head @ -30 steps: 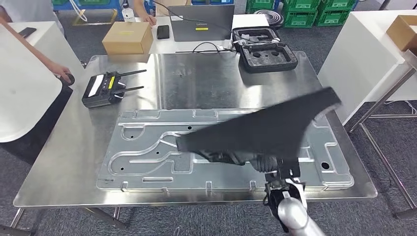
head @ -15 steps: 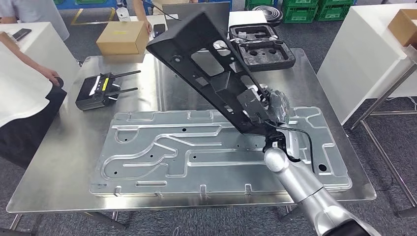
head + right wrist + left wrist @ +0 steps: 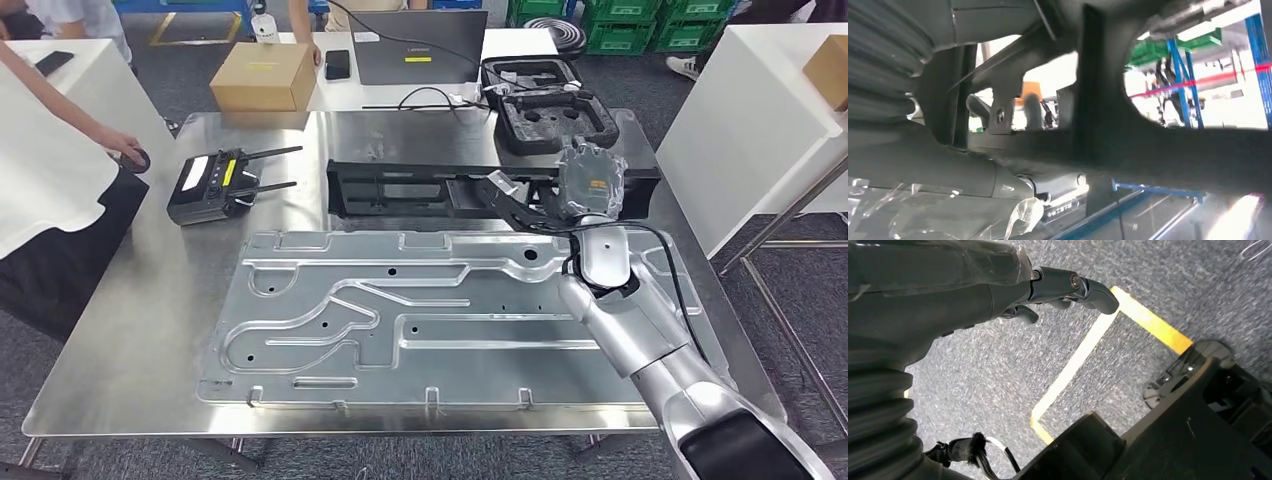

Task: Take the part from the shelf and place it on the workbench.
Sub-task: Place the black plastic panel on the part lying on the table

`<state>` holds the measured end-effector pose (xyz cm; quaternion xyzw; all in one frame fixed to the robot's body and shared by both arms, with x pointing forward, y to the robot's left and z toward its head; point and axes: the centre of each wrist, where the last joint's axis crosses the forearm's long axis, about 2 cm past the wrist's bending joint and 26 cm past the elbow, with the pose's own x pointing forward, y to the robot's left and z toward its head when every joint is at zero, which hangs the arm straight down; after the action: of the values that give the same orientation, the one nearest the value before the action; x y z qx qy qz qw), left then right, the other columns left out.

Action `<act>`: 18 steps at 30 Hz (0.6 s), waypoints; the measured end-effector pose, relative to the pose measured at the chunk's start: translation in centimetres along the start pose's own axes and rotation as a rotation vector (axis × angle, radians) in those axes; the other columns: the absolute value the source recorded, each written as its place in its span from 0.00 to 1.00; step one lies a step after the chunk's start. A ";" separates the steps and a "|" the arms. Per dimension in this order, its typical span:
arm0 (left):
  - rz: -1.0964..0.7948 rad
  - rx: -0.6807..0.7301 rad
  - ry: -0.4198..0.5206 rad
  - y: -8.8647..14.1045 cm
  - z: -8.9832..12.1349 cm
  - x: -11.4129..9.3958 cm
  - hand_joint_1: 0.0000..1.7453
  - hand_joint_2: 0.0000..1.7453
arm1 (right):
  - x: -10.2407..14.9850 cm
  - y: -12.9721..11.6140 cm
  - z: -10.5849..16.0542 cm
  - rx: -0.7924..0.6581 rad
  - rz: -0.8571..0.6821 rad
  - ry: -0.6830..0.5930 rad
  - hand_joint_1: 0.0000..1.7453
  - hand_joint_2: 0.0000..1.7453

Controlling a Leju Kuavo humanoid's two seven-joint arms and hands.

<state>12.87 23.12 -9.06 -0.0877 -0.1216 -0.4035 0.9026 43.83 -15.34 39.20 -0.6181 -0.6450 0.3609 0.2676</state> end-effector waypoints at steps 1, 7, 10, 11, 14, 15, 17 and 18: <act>0.001 0.001 -0.003 0.0 0.0 0.1 0.00 0.50 | 0.1 -0.3 -0.2 -0.012 -0.002 -0.005 0.00 0.00; 0.000 0.001 -0.022 0.2 0.0 0.5 0.00 0.00 | 1.3 -1.7 -0.9 -0.053 -0.012 -0.050 0.00 0.00; 0.000 -0.002 -0.008 0.1 0.0 0.7 0.00 0.00 | 2.0 -2.0 -0.9 -0.004 -0.026 -0.094 0.00 0.00; 0.000 -0.003 0.001 0.0 0.0 0.7 0.00 0.00 | 2.3 -2.0 -0.9 0.046 -0.033 -0.124 0.00 0.00; 0.004 -0.005 0.018 -0.1 0.0 0.7 0.00 0.00 | 3.3 -2.4 -1.2 0.267 -0.032 -0.272 0.00 0.00; 0.007 -0.005 0.018 -0.1 0.0 0.7 0.00 0.00 | 3.7 -2.7 -1.3 0.350 -0.028 -0.329 0.00 0.00; 0.015 -0.006 0.019 -0.1 0.0 0.7 0.00 0.00 | 4.6 -3.3 -1.5 0.501 -0.022 -0.434 0.00 0.00; 0.019 -0.008 0.021 -0.2 0.0 0.6 0.00 0.00 | 5.1 -3.6 -1.6 0.553 -0.023 -0.476 0.00 0.00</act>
<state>13.11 22.54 -8.92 -0.0885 -0.1098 -0.3963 0.9072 42.42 -10.01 42.52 -0.4135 -0.5743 0.6525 0.2711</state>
